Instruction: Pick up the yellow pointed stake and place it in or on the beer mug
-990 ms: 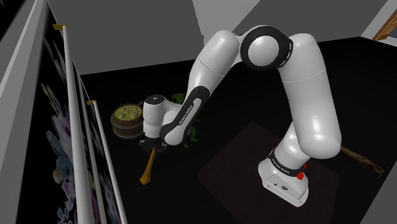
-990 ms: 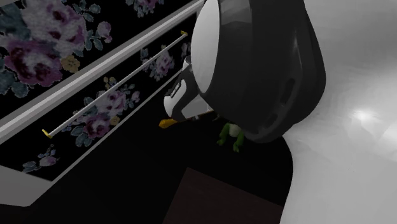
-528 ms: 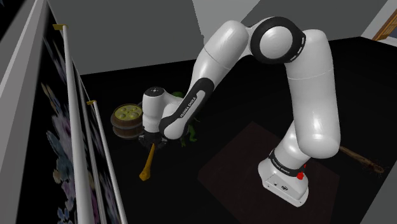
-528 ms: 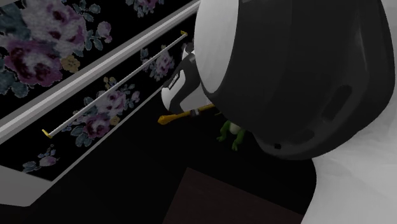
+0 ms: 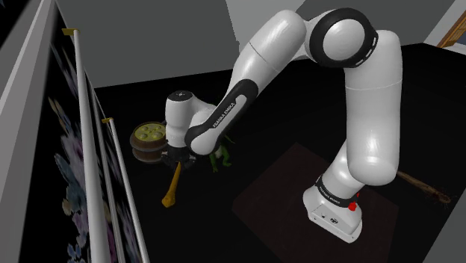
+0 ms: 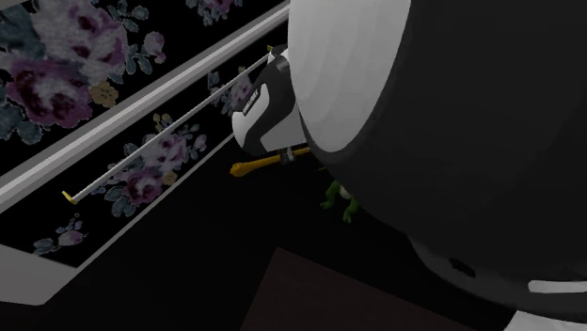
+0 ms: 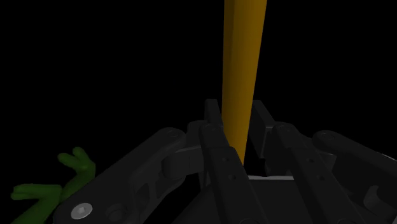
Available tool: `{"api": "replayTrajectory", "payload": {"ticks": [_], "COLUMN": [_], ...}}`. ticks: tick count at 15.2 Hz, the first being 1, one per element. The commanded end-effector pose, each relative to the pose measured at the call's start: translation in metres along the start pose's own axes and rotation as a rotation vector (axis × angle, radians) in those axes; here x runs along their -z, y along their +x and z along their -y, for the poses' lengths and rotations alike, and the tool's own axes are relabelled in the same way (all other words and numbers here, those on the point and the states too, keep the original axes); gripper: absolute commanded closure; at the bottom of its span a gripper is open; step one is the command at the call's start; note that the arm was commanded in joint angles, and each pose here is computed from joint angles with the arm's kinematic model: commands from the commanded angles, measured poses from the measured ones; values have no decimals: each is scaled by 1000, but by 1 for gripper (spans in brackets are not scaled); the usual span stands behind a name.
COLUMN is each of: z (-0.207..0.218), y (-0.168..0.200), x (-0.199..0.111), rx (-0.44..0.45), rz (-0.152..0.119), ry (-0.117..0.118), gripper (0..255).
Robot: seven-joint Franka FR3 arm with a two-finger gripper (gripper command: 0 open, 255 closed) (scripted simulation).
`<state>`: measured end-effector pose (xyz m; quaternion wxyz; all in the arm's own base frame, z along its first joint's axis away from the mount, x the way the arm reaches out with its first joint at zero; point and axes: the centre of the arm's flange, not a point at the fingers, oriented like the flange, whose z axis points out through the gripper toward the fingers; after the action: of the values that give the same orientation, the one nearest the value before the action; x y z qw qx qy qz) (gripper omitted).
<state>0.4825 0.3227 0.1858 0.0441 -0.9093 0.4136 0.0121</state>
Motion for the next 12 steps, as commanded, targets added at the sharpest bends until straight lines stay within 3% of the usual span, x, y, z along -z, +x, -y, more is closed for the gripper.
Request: {"api": "replayTrajectory", "payload": {"ticks": [1, 12], "z": [1, 5], "y": [-1, -4], "x": [11, 68], "rx": [0, 0], "rz": [0, 0], "ry": [0, 0], "gripper": [255, 255]}}
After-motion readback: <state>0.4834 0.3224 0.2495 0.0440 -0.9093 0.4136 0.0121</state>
